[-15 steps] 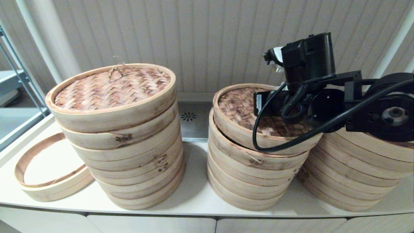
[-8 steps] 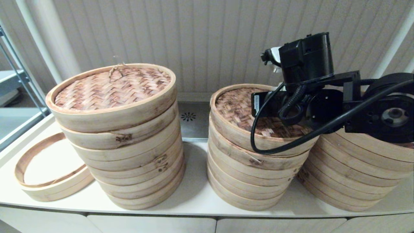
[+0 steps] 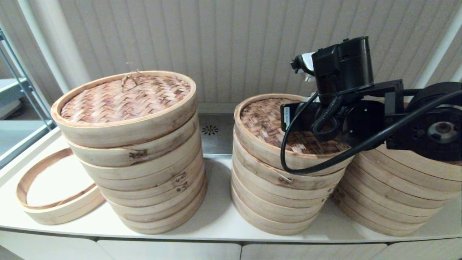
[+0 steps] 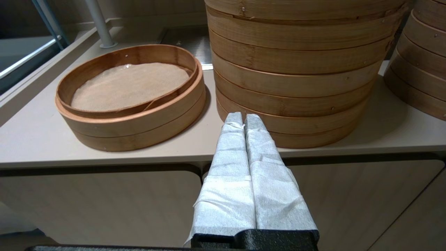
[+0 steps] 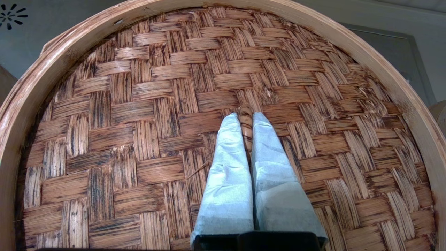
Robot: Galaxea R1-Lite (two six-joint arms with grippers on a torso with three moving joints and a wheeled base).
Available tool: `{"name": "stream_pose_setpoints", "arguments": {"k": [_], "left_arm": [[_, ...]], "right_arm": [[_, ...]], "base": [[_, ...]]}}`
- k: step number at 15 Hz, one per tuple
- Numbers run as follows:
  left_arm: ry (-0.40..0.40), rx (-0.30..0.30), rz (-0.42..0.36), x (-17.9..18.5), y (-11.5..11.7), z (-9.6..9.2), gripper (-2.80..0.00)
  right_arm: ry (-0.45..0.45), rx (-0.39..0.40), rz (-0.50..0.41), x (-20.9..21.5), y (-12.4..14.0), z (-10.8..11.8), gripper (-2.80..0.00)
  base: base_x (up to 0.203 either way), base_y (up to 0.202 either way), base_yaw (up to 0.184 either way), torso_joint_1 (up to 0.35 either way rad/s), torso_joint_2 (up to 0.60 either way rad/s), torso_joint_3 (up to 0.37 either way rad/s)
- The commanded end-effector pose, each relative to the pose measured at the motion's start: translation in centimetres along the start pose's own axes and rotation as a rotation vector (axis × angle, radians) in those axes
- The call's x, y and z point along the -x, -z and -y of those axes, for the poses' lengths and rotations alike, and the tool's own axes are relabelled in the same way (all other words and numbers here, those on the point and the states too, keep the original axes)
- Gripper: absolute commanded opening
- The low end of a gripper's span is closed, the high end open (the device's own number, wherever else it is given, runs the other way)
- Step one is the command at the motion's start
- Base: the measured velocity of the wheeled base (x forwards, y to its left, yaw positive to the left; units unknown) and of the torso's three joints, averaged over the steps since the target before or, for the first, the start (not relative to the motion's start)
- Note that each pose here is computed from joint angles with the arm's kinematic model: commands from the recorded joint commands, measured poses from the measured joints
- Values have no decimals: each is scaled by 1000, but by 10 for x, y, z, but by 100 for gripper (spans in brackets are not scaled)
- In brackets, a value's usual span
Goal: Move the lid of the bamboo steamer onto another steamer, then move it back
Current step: Put the steamer, then pick up the steamer
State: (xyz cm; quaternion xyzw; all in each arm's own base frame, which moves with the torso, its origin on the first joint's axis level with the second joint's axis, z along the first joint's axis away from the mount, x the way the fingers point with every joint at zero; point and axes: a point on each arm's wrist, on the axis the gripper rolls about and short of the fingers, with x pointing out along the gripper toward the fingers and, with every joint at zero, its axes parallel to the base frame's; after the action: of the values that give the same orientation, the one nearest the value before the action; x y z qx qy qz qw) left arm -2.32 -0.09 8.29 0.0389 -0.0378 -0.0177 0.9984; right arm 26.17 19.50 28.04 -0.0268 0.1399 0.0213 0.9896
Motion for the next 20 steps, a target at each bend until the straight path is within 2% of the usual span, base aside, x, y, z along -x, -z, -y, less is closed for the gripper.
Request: {"name": "stream_pose_setpoints", "arguments": {"k": [1,2,5,9,13,14,17,20], "left_arm": [[3,1,-33,-2,10,1,-280],[3,1,-34,-2,10,1,-280],[3,1,-32,-2,9,1,-280],[3,1,-34,-2,10,1,-280],[3,1,-34,-2,10,1,-280],[3,1,-34,-2,10,1,-280],[3,1,-34,-2,10,1,-280],[2,1,-31,-2,9,1,-280]], "right_arm": [[4,-2,8,0,0,-1,-280],[6,4,10,-1,3,-1,0],[7,44,28,1,4,1,0],[4,28,128,34,-25,22,0],[42,16,265,110,-44,76,0],[67,22,303,134,-44,93,-280],[146,15,393,196,-40,140,-280],[239,19,387,249,-21,181,-280]], "base": [[0,0,0,0,0,0],[0,0,0,0,0,0],[0,0,0,0,0,0],[0,0,0,0,0,0],[0,0,0,0,0,0],[0,0,0,0,0,0],[0,0,0,0,0,0],[0,0,0,0,0,0]]}}
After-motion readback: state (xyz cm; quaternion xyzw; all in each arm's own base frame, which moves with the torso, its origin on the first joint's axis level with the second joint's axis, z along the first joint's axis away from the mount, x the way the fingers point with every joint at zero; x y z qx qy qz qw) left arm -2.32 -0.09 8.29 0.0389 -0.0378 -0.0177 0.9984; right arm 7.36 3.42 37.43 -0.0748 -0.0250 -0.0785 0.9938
